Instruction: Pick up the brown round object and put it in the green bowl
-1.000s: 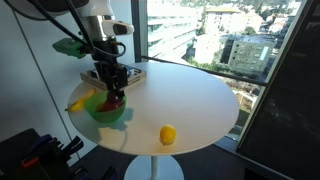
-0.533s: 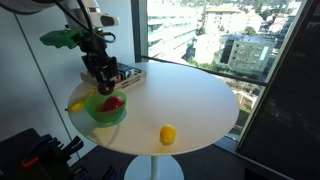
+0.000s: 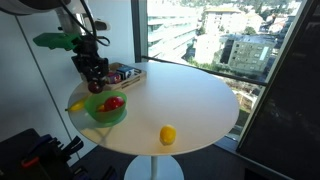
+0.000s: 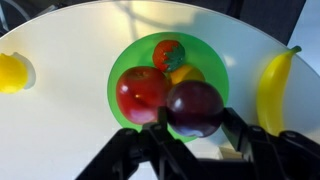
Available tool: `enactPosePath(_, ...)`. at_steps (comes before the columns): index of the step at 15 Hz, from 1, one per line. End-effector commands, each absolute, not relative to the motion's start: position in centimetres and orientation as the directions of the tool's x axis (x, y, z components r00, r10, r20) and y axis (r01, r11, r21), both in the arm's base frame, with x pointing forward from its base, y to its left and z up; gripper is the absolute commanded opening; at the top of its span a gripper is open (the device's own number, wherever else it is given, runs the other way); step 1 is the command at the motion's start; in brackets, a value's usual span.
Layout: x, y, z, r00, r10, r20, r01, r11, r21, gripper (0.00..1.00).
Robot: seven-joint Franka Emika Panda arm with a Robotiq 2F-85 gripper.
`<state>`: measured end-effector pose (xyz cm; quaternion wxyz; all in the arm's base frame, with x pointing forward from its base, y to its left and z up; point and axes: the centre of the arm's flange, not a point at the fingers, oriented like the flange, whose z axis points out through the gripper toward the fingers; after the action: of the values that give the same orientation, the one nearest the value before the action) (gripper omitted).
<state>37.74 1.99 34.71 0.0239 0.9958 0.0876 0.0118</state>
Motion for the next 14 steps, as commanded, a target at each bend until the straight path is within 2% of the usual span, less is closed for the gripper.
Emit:
enactPosePath(1, 38.2, 2.2, 33.4, 0.979, 0.205, 0.006, 0.205, -0.978, 0.027, 0.33)
enactPosePath(9, 38.6, 2.0, 30.4, 0.975, 0.223, -0.02, 0.224, -0.975, 0.019, 0.33)
enactPosePath(10, 38.7, 2.0, 30.2, 0.974, 0.227, -0.022, 0.228, -0.974, 0.018, 0.47)
enactPosePath(11, 38.7, 2.0, 30.1, 0.973, 0.229, -0.022, 0.23, -0.973, 0.019, 0.81)
enactPosePath(13, 38.7, 1.9, 29.9, 0.973, 0.231, -0.023, 0.231, -0.973, 0.02, 0.85)
enactPosePath(14, 38.7, 1.9, 29.9, 0.972, 0.232, -0.024, 0.233, -0.972, 0.02, 0.93)
